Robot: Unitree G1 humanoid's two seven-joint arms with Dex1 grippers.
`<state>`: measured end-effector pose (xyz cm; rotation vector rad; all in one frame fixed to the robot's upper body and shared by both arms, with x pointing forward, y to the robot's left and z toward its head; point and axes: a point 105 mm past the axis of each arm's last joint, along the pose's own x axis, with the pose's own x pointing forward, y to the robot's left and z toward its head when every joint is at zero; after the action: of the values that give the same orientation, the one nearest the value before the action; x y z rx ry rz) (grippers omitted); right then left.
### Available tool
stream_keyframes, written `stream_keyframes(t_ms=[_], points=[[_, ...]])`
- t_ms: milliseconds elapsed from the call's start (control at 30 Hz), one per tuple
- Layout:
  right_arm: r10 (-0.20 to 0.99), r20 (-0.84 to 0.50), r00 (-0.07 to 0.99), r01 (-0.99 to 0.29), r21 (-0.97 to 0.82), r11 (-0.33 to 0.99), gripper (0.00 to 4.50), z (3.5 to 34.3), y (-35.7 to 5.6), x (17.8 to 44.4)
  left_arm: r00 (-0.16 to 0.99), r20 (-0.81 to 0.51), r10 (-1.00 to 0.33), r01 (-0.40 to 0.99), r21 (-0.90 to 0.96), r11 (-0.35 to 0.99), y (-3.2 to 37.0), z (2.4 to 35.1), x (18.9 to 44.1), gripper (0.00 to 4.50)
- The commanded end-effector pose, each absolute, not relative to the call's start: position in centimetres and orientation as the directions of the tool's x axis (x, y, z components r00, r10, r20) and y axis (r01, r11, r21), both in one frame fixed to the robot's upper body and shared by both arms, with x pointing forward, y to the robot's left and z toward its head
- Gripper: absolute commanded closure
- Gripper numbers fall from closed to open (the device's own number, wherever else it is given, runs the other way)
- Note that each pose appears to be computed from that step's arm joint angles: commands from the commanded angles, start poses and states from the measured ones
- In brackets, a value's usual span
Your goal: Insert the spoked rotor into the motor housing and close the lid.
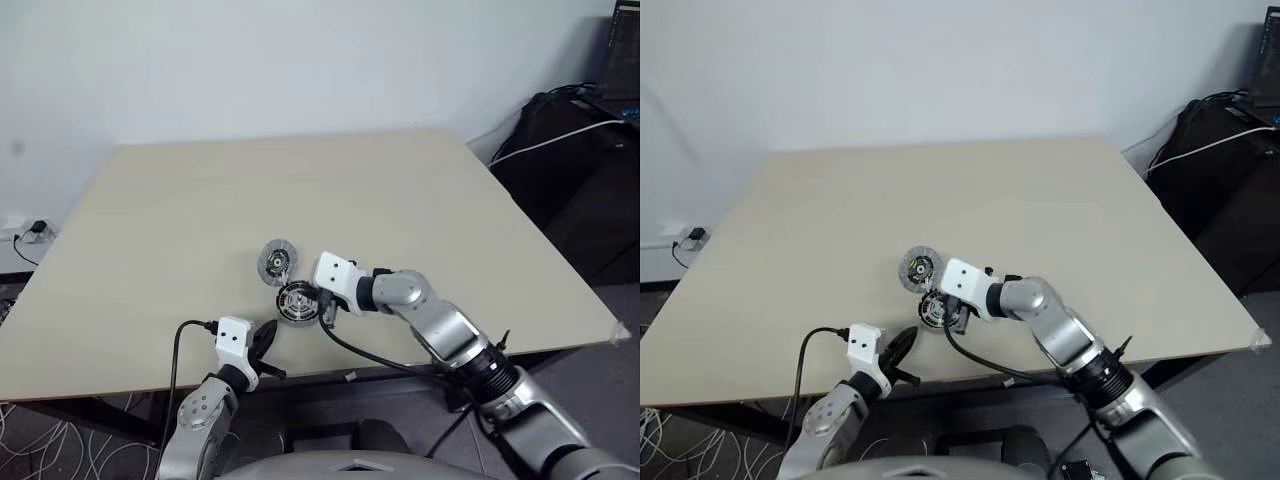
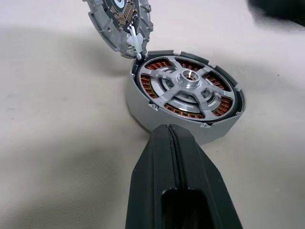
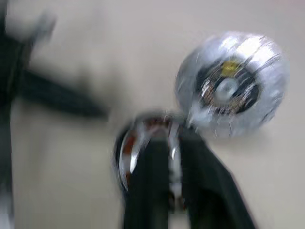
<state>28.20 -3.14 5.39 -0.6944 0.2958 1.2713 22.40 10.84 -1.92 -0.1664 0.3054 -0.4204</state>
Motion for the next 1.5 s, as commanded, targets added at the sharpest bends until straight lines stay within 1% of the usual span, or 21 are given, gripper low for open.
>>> stream_keyframes(t_ms=[33, 100, 133, 367, 500, 700, 900, 1200, 1233, 1333, 1400, 1433, 1467, 1500], points=[[0.748, -0.633, 0.197, -0.918, -0.387, -0.085, 2.91, 5.7, -2.7, 27.5, 0.879, -0.2, -0.432, 0.389, -0.223, 0.894, 10.5, -0.6, 23.0, 4.5], [0.725, -0.668, 0.166, -0.905, -0.395, -0.158, 2.24, 5.7, -2.7, 27.6, 0.881, -0.199, -0.43, 0.387, -0.224, 0.895, 10.5, -0.6, 23.0, 4.5], [0.713, -0.684, 0.152, -0.896, -0.4, -0.193, 1.99, 5.7, -2.7, 27.6, 0.882, -0.198, -0.429, 0.385, -0.224, 0.895, 10.5, -0.6, 23.0, 4.5], [0.616, -0.785, 0.067, -0.837, -0.38, -0.394, 1.99, 5.7, -2.1, 27.9, 0.886, -0.197, -0.419, 0.375, -0.228, 0.899, 10.5, -0.9, 23.0, 4.5], [0.55, -0.835, 0.024, -0.822, -0.33, -0.465, 1.99, 4.9, -1.9, 28.0, 0.889, -0.194, -0.416, 0.371, -0.23, 0.9, 10.5, -1.1, 23.0, 4.5], [0.522, -0.853, 0.011, -0.829, -0.299, -0.472, 1.99, 3.8, -1.4, 28.6, 0.894, -0.19, -0.406, 0.362, -0.23, 0.903, 10.6, -1.2, 22.9, 4.5], [0.493, -0.869, 0.033, -0.851, -0.283, -0.443, 1.99, 3.0, -1.9, 29.7, 0.897, -0.186, -0.402, 0.358, -0.229, 0.905, 10.5, -1.1, 22.9, 4.5], [0.459, -0.888, 0.023, -0.868, -0.245, -0.432, 1.99, 2.2, -2.5, 30.2, 0.9, -0.181, -0.396, 0.352, -0.232, 0.907, 10.5, -1.0, 22.9, 4.5], [0.457, -0.889, 0.023, -0.868, -0.244, -0.432, 2.38, 2.1, -2.5, 30.3, 0.901, -0.18, -0.395, 0.351, -0.233, 0.907, 10.5, -1.0, 22.9, 4.5], [0.455, -0.89, 0.023, -0.869, -0.243, -0.431, 3.12, 2.1, -2.6, 30.3, 0.902, -0.18, -0.393, 0.349, -0.233, 0.908, 10.5, -0.9, 22.8, 4.5], [0.458, -0.889, 0.025, -0.869, -0.246, -0.43, 3.85, 2.1, -2.6, 30.3, 0.902, -0.179, -0.392, 0.348, -0.232, 0.908, 10.6, -0.9, 22.8, 4.5], [0.461, -0.887, 0.025, -0.868, -0.248, -0.43, 4.15, 2.1, -2.6, 30.3, 0.903, -0.179, -0.391, 0.348, -0.232, 0.908, 10.6, -0.9, 22.8, 4.5], [0.471, -0.882, 0.024, -0.869, -0.251, -0.426, 4.39, 2.1, -2.5, 30.2, 0.903, -0.179, -0.391, 0.347, -0.232, 0.909, 10.6, -0.9, 22.8, 4.5], [0.484, -0.875, 0.015, -0.875, -0.245, -0.418, 4.42, 2.1, -2.4, 30.1, 0.903, -0.179, -0.39, 0.347, -0.232, 0.909, 10.6, -0.9, 22.8, 4.5]])
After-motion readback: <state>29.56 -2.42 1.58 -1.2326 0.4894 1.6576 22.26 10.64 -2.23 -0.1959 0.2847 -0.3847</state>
